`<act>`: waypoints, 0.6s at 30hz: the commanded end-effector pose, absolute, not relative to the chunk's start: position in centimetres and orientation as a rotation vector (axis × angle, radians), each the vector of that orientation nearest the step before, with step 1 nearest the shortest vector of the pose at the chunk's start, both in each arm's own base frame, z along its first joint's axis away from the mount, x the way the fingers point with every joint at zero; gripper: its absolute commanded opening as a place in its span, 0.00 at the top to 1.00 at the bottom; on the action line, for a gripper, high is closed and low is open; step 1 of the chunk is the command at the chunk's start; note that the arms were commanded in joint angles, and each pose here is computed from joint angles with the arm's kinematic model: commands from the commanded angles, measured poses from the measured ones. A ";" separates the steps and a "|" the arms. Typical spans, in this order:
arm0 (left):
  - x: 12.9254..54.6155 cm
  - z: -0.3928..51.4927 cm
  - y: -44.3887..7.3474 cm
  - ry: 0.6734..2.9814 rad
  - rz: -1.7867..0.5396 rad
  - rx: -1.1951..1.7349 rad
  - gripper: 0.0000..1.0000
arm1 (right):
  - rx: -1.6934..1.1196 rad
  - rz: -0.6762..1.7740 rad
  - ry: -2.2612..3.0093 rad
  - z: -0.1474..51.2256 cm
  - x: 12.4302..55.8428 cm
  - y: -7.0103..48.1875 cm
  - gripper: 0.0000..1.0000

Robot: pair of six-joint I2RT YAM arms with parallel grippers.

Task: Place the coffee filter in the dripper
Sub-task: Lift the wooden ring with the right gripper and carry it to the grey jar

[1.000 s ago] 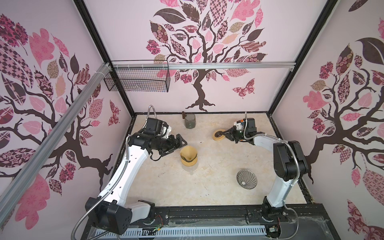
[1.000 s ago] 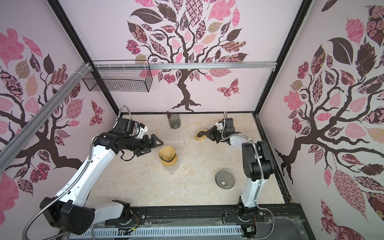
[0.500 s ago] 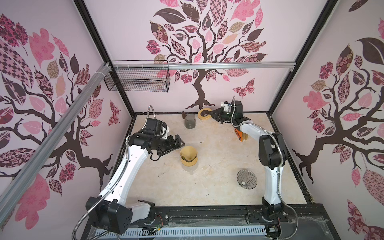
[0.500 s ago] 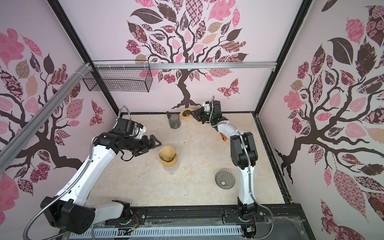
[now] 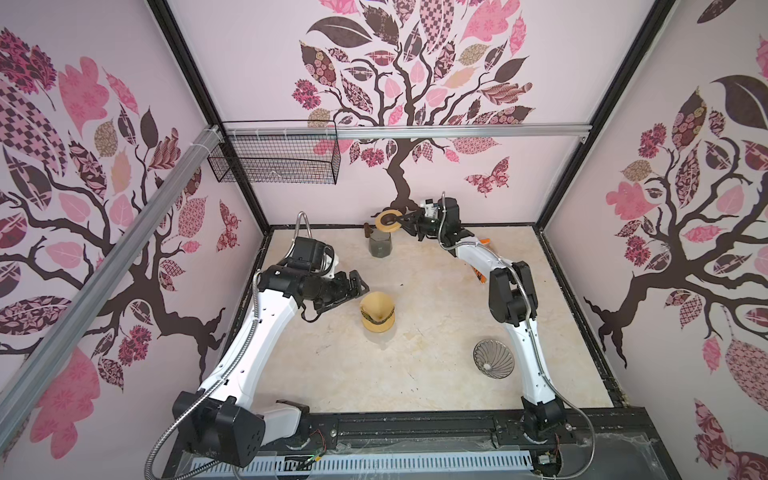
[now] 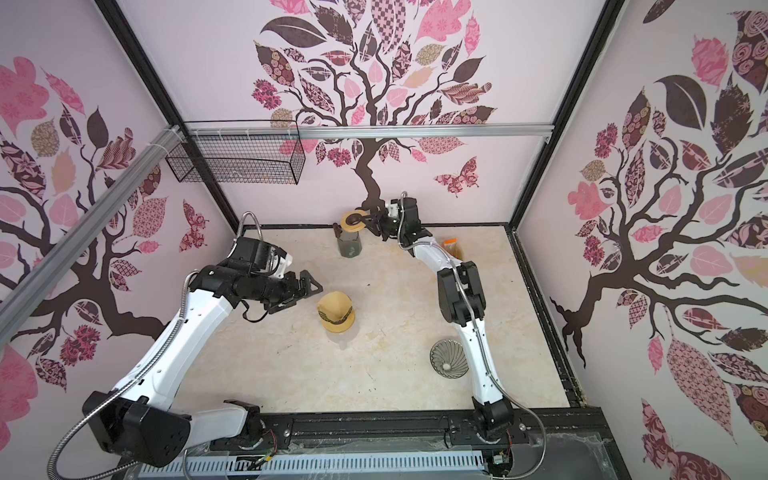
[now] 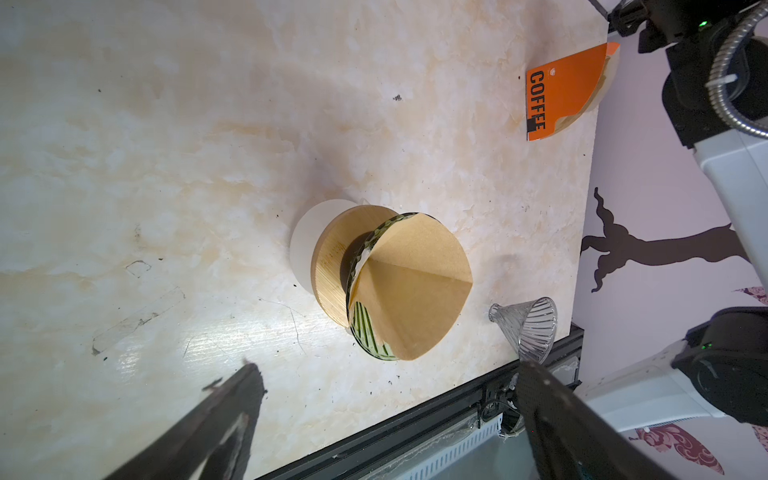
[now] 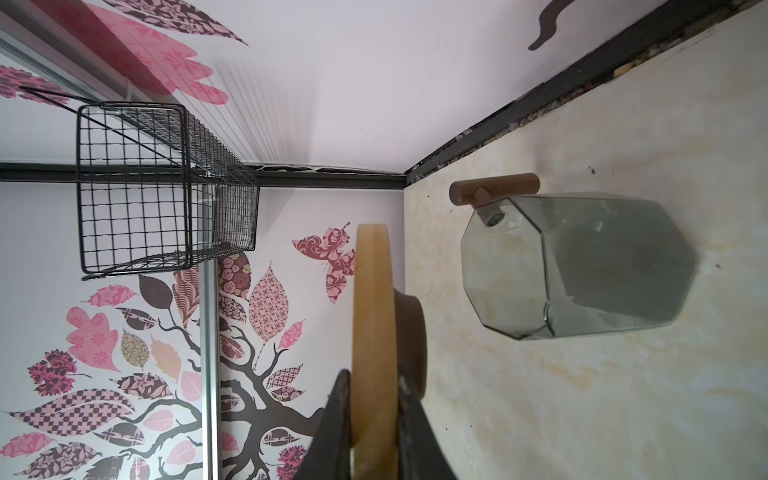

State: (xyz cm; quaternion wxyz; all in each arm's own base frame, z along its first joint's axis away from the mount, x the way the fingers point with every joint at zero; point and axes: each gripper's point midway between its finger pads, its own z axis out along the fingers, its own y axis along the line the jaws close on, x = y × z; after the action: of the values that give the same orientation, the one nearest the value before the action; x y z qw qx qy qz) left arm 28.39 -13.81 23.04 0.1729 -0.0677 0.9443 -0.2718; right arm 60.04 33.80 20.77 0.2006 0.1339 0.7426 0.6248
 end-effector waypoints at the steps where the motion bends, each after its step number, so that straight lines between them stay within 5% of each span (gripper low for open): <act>1: 28.3 22.2 -13.5 2.702 -0.745 -0.188 0.02 | 0.369 1.785 2.013 20.7 61.3 34.9 0.97; 18: 28.2 22.1 -13.3 2.715 -0.731 -0.187 0.02 | 0.423 1.786 1.990 17.0 63.3 37.3 0.94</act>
State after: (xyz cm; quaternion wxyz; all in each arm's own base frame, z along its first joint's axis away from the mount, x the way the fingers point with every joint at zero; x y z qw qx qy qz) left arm 28.25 -13.66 22.57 0.1633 -0.0709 0.9474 -0.2658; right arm 62.78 36.57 17.02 0.2029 0.1560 0.7313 0.6322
